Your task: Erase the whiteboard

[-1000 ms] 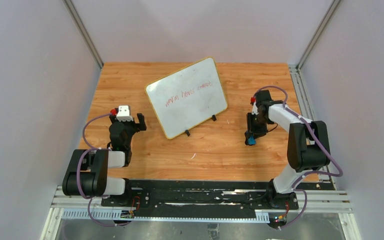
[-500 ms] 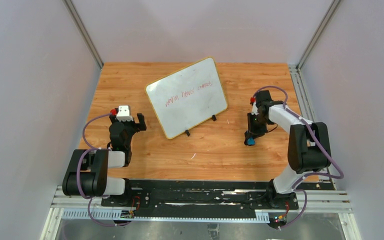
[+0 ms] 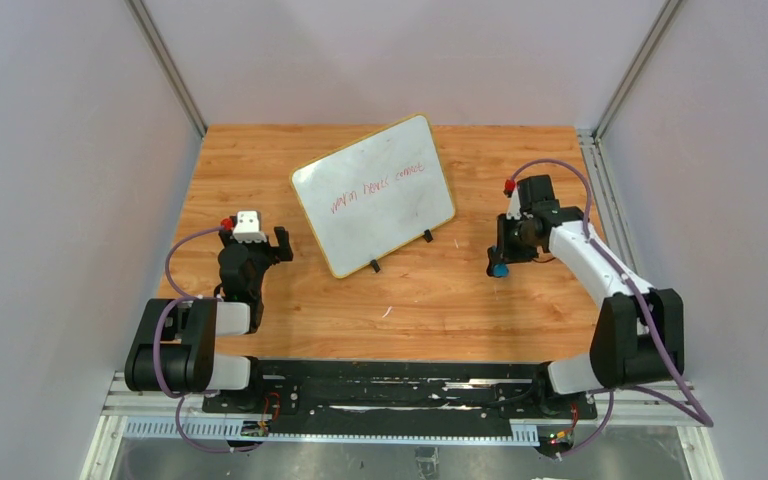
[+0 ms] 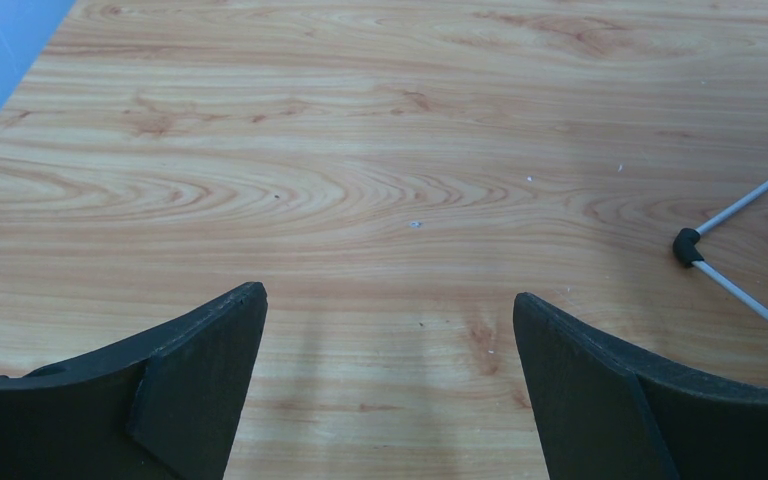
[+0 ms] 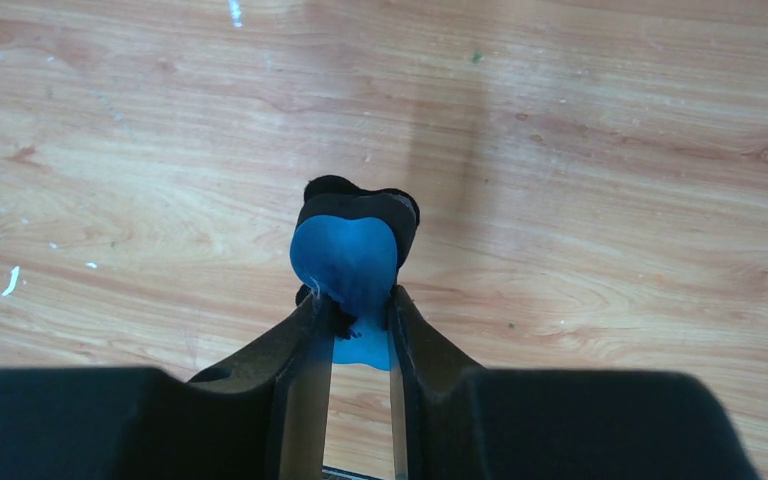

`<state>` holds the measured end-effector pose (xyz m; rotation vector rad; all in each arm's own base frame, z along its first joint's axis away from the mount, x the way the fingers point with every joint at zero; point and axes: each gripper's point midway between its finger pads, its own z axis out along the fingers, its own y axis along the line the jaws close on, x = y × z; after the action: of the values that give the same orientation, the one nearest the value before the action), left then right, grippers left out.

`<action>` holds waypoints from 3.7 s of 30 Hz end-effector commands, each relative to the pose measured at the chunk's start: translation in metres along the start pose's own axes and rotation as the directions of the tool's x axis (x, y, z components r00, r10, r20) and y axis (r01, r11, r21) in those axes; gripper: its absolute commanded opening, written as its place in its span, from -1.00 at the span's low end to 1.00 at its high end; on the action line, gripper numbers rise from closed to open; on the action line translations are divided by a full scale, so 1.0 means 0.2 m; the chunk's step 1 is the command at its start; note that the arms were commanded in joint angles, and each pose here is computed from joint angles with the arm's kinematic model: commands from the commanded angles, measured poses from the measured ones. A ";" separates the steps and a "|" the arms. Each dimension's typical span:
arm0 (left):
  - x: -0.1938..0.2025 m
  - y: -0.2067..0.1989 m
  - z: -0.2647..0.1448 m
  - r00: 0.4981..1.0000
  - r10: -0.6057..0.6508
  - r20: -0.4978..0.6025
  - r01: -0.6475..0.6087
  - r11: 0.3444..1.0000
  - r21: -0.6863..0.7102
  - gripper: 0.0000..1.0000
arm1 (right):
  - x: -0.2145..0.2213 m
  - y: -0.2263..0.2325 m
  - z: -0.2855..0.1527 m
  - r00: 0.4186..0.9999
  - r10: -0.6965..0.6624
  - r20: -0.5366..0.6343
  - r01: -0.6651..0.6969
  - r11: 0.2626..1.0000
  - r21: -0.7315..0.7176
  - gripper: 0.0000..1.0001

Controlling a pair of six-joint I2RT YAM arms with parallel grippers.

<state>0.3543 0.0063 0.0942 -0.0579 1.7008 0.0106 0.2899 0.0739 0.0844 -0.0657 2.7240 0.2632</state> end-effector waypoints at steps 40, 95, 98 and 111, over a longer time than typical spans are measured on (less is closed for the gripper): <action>-0.36 -0.35 -0.20 0.963 -0.114 -0.244 0.256 0.661 0.705 0.57 | -0.17 0.32 -0.08 0.969 -0.120 0.217 0.158 0.974 -0.165 -0.99; -0.52 -0.55 0.00 0.969 -0.123 -0.213 0.244 0.582 0.776 0.29 | -0.29 0.36 -0.22 0.947 -0.167 0.273 0.203 0.973 -0.111 -0.99; -0.51 -0.57 0.01 0.968 -0.121 -0.218 0.247 0.580 0.776 0.17 | -0.29 0.36 -0.22 0.947 -0.169 0.273 0.205 0.973 -0.110 -0.99; -0.49 -0.59 0.02 0.966 -0.121 -0.227 0.254 0.582 0.773 -0.24 | -0.28 0.34 -0.20 0.949 -0.170 0.264 0.202 0.974 -0.100 -0.99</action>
<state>0.3704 -0.1071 0.1863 0.4356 1.7289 -0.9696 0.3195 0.1307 0.1464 -0.2787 2.4422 0.3749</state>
